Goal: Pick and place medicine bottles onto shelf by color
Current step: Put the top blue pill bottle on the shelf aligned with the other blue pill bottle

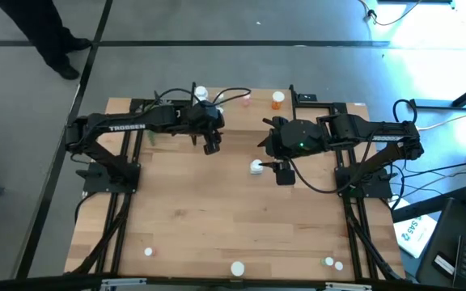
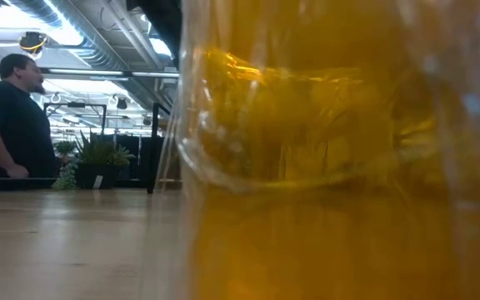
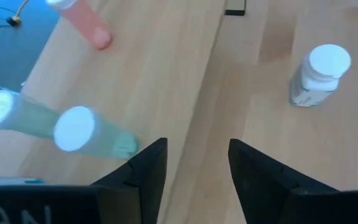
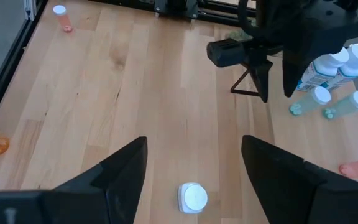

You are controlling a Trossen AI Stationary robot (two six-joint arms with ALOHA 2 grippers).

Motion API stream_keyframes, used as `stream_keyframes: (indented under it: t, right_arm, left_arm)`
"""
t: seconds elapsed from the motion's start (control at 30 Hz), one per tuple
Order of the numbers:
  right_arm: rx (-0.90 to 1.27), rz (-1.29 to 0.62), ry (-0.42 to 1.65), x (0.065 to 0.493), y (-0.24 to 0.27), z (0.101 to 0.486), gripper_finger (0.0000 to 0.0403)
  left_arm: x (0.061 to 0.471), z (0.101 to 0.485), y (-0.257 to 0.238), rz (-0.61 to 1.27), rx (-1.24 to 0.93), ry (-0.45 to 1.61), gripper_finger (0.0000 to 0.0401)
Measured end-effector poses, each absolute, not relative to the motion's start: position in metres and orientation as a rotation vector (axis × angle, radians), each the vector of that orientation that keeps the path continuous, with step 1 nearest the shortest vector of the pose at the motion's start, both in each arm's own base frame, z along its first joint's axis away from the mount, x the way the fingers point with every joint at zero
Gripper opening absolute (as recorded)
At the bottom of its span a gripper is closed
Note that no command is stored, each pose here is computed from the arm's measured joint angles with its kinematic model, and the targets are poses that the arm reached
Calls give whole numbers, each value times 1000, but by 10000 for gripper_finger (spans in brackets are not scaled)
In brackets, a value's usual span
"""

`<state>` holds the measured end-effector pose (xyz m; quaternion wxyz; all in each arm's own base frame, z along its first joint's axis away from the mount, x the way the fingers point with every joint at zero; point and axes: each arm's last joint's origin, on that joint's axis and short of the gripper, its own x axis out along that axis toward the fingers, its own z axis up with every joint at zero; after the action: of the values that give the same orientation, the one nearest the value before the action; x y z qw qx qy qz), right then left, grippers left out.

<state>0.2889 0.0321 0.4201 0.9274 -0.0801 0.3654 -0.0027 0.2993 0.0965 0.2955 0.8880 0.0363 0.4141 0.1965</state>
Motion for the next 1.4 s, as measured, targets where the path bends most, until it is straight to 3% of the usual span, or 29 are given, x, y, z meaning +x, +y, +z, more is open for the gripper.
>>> stream_keyframes:
  t: [0.47,1.4]
  right_arm:
    - [-164,-5,746,289,32,420,264]
    - [-164,-5,743,289,32,421,264]
  left_arm:
    - [303,278,115,413,60,929,150]
    - [300,281,129,455,121,916,150]
